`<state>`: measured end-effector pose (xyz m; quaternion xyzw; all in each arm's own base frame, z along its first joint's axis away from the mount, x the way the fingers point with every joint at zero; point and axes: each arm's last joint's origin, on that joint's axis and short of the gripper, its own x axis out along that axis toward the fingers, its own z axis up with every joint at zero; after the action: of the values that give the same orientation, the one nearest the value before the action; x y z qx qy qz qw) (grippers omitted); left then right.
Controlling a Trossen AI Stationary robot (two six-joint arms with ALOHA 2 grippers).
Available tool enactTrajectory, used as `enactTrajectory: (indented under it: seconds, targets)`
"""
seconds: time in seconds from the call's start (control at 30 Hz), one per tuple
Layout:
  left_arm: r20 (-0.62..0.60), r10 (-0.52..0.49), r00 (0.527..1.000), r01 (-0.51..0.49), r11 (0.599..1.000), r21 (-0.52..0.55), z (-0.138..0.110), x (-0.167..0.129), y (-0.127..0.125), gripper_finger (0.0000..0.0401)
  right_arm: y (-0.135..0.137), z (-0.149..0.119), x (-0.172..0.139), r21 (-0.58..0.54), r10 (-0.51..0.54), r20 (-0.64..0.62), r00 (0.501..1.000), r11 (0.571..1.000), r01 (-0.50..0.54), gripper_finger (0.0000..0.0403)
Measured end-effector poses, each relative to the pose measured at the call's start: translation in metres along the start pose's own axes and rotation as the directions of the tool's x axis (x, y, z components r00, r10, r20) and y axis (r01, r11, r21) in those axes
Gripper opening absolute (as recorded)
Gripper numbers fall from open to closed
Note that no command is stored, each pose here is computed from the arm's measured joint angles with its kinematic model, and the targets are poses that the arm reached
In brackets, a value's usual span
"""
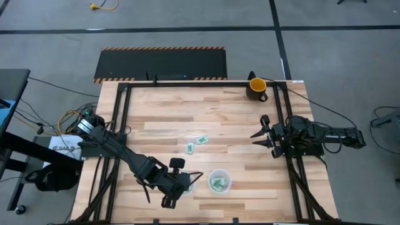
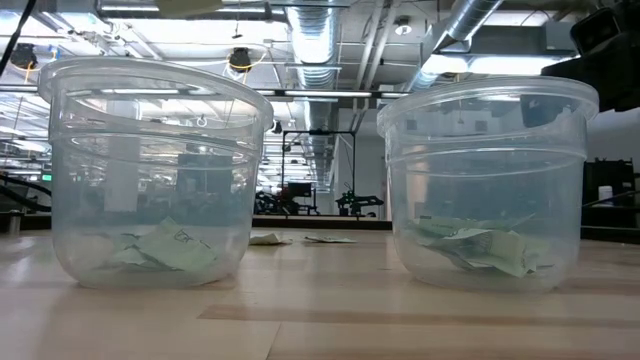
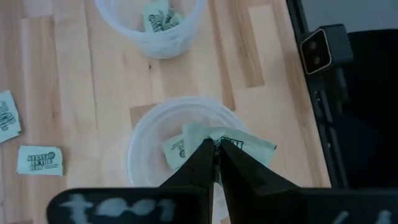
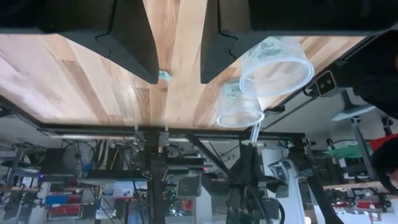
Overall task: Pick and place Stevia / Truvia into bins
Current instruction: Put the white stevia pack into the left transparent basket
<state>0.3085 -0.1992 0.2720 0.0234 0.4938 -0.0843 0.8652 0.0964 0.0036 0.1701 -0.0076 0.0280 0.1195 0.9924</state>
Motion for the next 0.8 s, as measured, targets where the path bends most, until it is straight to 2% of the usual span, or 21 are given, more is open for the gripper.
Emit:
enactTrajectory:
  seconds: [0.37, 0.8]
  targets:
    - [0.023, 0.081, 0.996, -0.081, 0.997, -0.012, 0.0001, 0.0000, 0.0028, 0.0010, 0.0001, 0.0000, 0.0000, 0.000, 0.000, 0.001, 1.000, 1.000, 0.000, 0.0113]
    - [0.012, 0.100, 0.995, -0.100, 0.994, -0.039, -0.0002, 0.0004, 0.0063, 0.0017, 0.0001, 0.0000, 0.0000, -0.001, 0.000, 0.001, 1.000, 1.000, 0.000, 0.0113]
